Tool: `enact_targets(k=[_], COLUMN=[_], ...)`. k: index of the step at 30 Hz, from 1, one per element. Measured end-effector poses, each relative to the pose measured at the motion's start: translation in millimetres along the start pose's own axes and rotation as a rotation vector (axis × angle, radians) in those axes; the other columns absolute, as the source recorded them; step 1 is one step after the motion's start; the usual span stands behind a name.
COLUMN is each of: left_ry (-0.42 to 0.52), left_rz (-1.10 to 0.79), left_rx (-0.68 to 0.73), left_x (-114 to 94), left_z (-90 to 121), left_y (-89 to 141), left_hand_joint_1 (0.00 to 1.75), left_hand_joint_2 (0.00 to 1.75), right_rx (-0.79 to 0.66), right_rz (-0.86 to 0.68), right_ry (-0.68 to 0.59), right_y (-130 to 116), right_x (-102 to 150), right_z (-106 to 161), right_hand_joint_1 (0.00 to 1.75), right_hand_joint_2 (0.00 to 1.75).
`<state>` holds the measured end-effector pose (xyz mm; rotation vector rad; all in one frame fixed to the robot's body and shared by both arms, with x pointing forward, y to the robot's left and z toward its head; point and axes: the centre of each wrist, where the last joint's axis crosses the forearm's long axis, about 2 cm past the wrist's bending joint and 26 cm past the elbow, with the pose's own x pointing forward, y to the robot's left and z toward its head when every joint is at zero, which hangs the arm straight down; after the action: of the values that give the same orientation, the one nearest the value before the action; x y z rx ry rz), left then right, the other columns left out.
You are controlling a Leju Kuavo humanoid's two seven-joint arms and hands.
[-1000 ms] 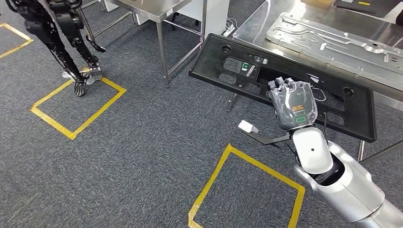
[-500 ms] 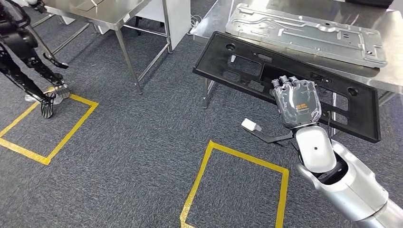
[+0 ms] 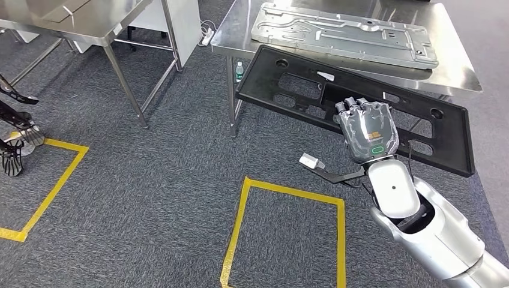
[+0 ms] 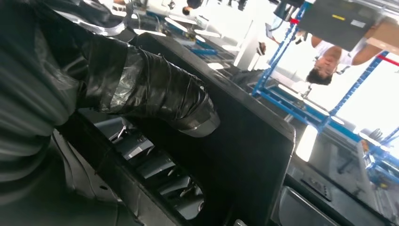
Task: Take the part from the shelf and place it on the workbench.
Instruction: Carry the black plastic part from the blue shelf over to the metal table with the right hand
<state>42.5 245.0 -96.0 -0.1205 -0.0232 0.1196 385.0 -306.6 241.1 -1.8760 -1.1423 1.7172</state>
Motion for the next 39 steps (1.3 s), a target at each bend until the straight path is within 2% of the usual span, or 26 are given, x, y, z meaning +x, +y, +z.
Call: enact_targets(k=[21, 39], left_ry=[0.01, 0.008], left_rz=[-0.011, -0.016], left_rx=[-0.008, -0.022], left_x=[-1.0, 0.8], left_z=[-0.1, 0.0], left_y=[-0.7, -2.8], left_hand_joint_1=[0.0, 0.0], left_hand_joint_2=[1.75, 1.75], right_rx=[-0.004, 0.037], right_rz=[-0.005, 0.0], right_ry=[-0.027, -0.057], right_y=[-2.1, 7.9], right_x=[0.7, 3.0], right_z=[-3.5, -2.7], right_hand_joint_1=[1.75, 1.75], right_hand_joint_2=[1.75, 1.75])
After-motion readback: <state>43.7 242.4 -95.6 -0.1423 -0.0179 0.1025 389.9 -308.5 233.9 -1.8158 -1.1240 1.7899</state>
